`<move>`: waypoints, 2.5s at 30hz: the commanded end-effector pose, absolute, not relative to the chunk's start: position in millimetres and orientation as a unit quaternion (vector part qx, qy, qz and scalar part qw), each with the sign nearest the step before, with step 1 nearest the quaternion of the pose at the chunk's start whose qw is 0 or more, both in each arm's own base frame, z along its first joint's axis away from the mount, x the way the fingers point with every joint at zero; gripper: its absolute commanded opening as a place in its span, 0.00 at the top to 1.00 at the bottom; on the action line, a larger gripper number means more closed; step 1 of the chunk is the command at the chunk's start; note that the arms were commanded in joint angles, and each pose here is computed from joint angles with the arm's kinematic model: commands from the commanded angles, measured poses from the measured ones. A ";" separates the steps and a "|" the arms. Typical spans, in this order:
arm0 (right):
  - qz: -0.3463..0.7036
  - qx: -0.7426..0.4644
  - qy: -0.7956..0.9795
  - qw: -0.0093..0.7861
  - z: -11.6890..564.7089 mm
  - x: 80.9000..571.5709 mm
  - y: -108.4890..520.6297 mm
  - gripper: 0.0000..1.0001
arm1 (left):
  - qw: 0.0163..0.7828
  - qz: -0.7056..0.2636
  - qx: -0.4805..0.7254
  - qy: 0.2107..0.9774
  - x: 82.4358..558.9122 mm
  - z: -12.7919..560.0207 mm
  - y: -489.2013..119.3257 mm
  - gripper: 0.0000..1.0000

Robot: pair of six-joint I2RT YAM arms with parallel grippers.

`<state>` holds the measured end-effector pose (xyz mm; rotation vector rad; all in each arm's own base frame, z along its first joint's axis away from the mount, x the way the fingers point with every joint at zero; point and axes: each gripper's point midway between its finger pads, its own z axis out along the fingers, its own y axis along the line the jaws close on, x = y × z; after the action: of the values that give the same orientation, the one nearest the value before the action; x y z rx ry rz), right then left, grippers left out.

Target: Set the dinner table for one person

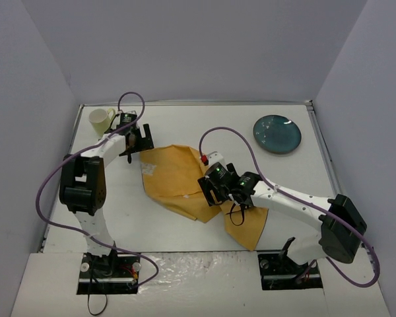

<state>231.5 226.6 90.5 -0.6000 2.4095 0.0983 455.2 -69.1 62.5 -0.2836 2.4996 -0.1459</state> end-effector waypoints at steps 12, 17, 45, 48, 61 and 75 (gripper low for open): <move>0.075 -0.196 0.903 0.375 125.2 234.3 229.0 0.23 | 0.287 -0.075 0.019 0.955 471.1 44.3 -76.2 0.10; 0.079 -0.191 0.903 0.377 127.0 233.3 228.0 0.23 | 0.270 -0.073 0.033 0.960 461.7 30.9 -77.7 0.12; 0.068 -0.158 0.926 0.335 101.0 219.9 219.3 0.21 | 0.230 -0.120 0.051 0.964 440.6 19.4 -108.2 0.94; 0.062 -0.158 0.931 0.323 92.2 216.2 219.3 0.21 | 0.235 -0.124 0.050 0.963 441.7 26.2 -109.6 1.00; 0.011 -0.154 0.946 0.286 57.5 210.8 208.4 0.37 | 0.271 -0.110 0.039 0.956 440.7 74.2 -102.1 1.00; -0.004 -0.142 0.917 0.373 155.0 233.9 197.3 1.00 | 0.340 -0.085 0.022 0.936 442.8 149.3 -87.1 1.00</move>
<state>216.6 199.9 88.5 -0.4062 2.4966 -0.0124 429.8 -91.4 71.2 0.0808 2.6064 -0.2512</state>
